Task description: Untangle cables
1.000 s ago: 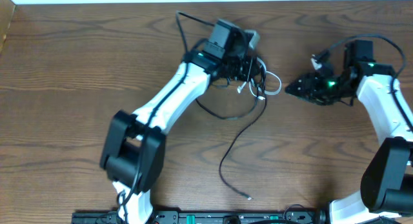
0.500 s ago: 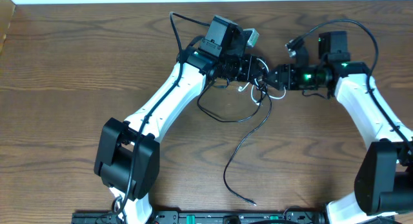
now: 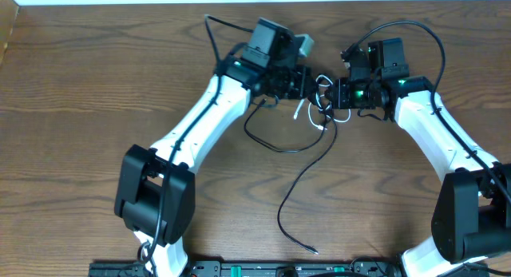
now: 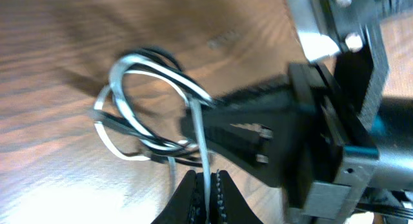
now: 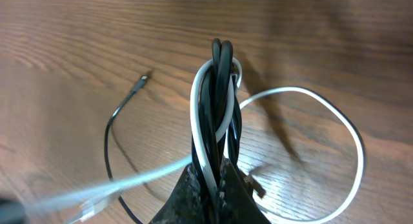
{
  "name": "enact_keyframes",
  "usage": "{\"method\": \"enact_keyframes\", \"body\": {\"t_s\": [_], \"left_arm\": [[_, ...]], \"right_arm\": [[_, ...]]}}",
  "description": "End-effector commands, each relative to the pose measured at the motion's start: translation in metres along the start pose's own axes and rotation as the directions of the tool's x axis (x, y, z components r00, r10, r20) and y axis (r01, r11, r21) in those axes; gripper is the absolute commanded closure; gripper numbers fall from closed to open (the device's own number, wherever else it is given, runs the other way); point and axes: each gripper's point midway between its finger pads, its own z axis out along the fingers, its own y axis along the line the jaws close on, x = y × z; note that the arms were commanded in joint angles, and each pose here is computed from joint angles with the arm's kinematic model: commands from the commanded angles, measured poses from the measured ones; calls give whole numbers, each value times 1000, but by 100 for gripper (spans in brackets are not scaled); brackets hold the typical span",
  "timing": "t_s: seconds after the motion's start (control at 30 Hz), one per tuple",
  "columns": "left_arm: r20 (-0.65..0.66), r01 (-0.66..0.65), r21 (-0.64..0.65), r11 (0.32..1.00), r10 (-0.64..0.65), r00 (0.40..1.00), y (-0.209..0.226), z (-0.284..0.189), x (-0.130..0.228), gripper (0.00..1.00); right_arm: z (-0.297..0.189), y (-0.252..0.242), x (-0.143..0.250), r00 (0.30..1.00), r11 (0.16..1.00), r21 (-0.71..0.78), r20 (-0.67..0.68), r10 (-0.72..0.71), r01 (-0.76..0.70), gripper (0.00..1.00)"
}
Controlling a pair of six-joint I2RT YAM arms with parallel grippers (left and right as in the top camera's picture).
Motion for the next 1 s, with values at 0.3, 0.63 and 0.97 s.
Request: {"method": "enact_keyframes", "body": {"t_s": [0.3,0.63,0.97], "left_arm": [[108,21,-108,994,-9,994,70,-66,-34,93],[-18,-98,-110,989,96,995,71,-60,-4,72],[-86,-289,123,950,300,950,26,-52,23,47]], "right_arm": [[-5,-4,49,972,994,-5,-209,104,-108,99],[-27,64,67,926,830,-492,-115,-360,262,99],[-34,78,67,885,726,-572,-3,-466,381,99]]}}
